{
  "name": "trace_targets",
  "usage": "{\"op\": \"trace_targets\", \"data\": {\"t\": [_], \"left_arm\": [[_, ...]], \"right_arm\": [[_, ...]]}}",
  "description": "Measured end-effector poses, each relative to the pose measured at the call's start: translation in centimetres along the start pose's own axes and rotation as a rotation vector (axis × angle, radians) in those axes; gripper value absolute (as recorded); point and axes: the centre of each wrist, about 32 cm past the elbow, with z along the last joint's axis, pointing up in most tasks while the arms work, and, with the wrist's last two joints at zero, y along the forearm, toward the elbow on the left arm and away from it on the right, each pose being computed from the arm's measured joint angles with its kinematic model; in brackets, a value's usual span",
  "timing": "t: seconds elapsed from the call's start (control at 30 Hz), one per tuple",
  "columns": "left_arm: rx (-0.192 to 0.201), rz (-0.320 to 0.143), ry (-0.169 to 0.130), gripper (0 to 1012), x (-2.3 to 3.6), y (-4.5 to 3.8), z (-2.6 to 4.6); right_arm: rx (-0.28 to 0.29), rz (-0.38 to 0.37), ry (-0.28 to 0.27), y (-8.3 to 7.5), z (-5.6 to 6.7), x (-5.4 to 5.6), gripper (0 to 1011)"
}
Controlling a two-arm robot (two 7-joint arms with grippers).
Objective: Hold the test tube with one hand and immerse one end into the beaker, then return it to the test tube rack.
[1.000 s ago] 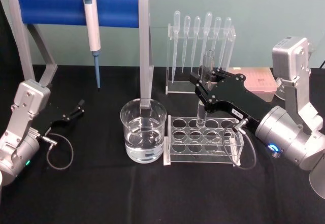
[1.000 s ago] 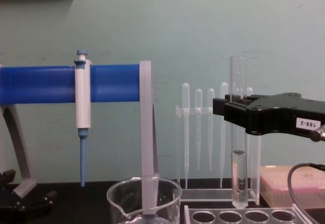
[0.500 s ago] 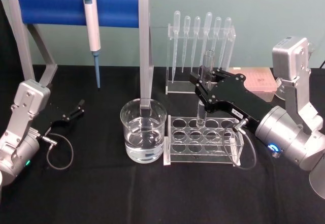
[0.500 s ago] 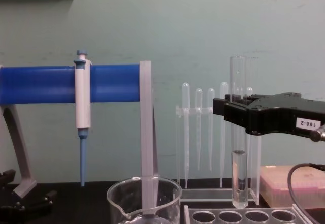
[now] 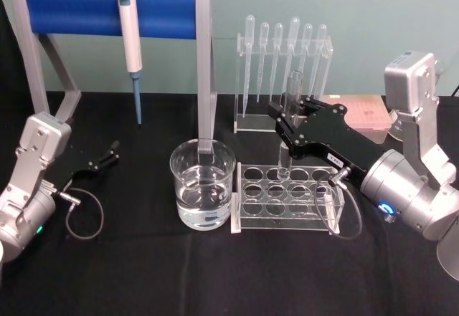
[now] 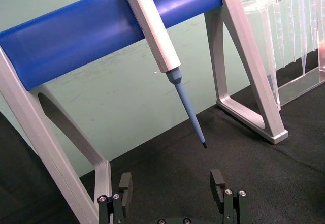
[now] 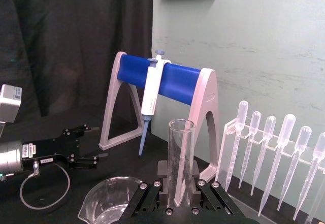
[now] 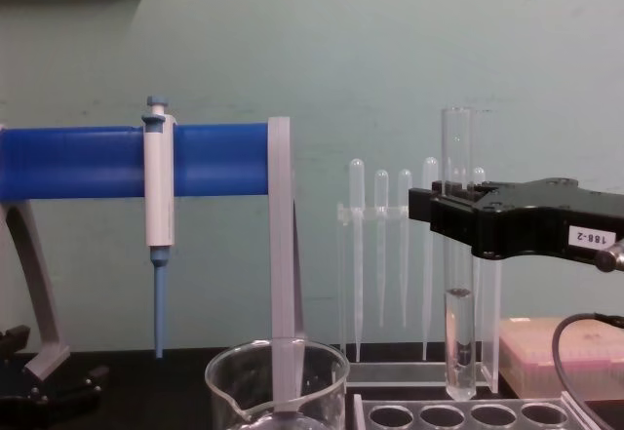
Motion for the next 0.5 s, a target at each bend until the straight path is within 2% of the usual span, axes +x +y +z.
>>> {"op": "trace_targets", "data": {"t": [0.5], "left_arm": [[0.000, 0.000, 0.000, 1000, 0.00, 0.00, 0.00]], "right_arm": [[0.003, 0.000, 0.000, 0.01, 0.08, -0.03, 225]]}}
